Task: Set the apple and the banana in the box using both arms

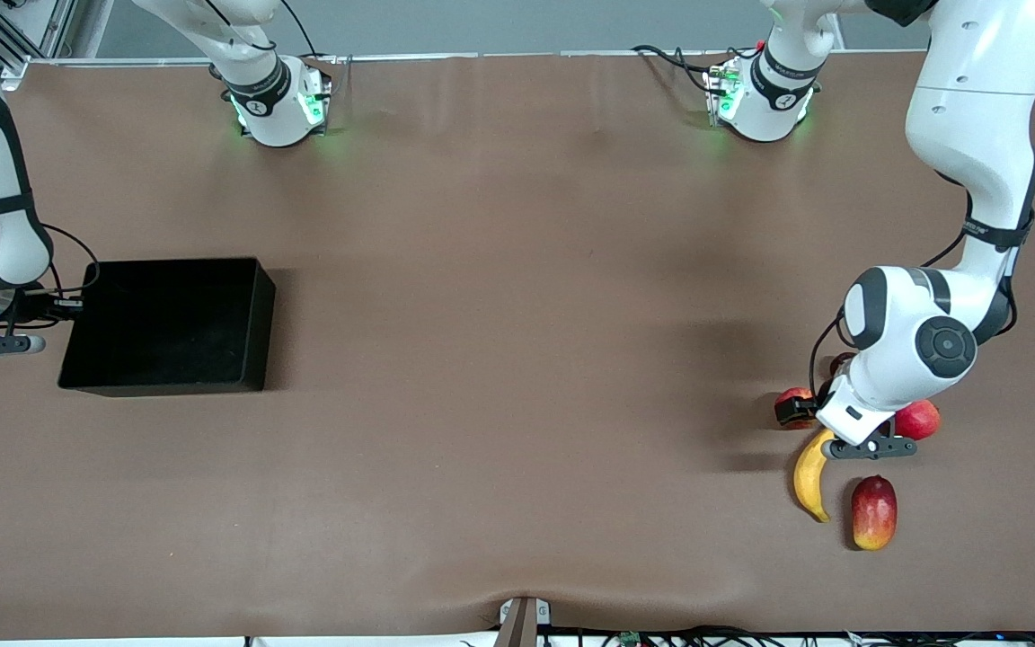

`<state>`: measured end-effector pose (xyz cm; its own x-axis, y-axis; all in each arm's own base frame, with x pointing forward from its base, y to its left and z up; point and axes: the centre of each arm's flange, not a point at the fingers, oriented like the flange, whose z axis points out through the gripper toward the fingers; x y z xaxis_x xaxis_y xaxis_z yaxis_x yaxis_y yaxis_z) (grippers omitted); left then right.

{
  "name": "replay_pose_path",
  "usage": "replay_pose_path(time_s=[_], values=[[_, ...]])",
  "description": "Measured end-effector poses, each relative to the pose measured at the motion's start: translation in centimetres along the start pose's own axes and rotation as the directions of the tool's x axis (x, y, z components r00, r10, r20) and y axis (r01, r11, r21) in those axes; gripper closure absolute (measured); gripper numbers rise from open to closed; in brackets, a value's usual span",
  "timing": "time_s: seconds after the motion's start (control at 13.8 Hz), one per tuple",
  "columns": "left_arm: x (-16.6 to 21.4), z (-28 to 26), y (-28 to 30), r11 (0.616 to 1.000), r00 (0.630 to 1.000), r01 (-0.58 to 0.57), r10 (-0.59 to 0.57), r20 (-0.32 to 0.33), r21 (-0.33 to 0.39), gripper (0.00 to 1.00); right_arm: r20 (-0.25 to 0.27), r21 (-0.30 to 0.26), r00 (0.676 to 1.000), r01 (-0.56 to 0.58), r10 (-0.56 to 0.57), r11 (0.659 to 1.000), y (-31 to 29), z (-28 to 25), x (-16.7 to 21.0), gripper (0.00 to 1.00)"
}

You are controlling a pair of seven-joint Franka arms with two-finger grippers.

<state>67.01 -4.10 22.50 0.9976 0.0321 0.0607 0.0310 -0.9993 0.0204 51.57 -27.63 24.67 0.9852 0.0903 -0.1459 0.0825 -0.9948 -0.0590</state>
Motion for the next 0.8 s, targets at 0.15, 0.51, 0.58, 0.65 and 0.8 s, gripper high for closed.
replay_pose_path(time_s=[0.15, 0.51, 0.58, 0.65, 0.8], values=[[-0.2, 0.5, 0.0, 1.0, 1.0, 0.0, 0.0, 0.009, 0.001, 0.0, 0.002, 0.003, 1.0, 0.013, -0.013, 1.0, -0.1, -0.2, 0.1, 0.94], [-0.4, 1.0, 0.1, 1.0, 1.0, -0.001, 0.001, 0.018, 0.001, 0.34, 0.103, 0.107, 0.995, -0.018, 0.007, 0.994, -3.1, -6.8, 3.0, 0.94], [-0.4, 1.0, 0.1, 1.0, 1.0, -0.001, 0.001, 0.018, 0.001, 0.35, 0.132, 0.12, 0.991, -0.051, 0.035, 0.991, -5.0, -8.5, 4.0, 0.94], [-0.4, 1.0, 0.1, 1.0, 1.0, -0.002, 0.002, 0.018, 0.001, 0.35, 0.152, 0.125, 0.987, -0.074, 0.055, 0.989, -7.4, -9.8, 5.1, 0.94], [-0.2, 0.5, 0.1, 1.0, 1.0, -0.002, 0.002, 0.011, 0.001, 0.35, 0.168, 0.123, 0.983, -0.096, 0.075, 0.988, -13.3, -11.0, 7.3, 0.94]])
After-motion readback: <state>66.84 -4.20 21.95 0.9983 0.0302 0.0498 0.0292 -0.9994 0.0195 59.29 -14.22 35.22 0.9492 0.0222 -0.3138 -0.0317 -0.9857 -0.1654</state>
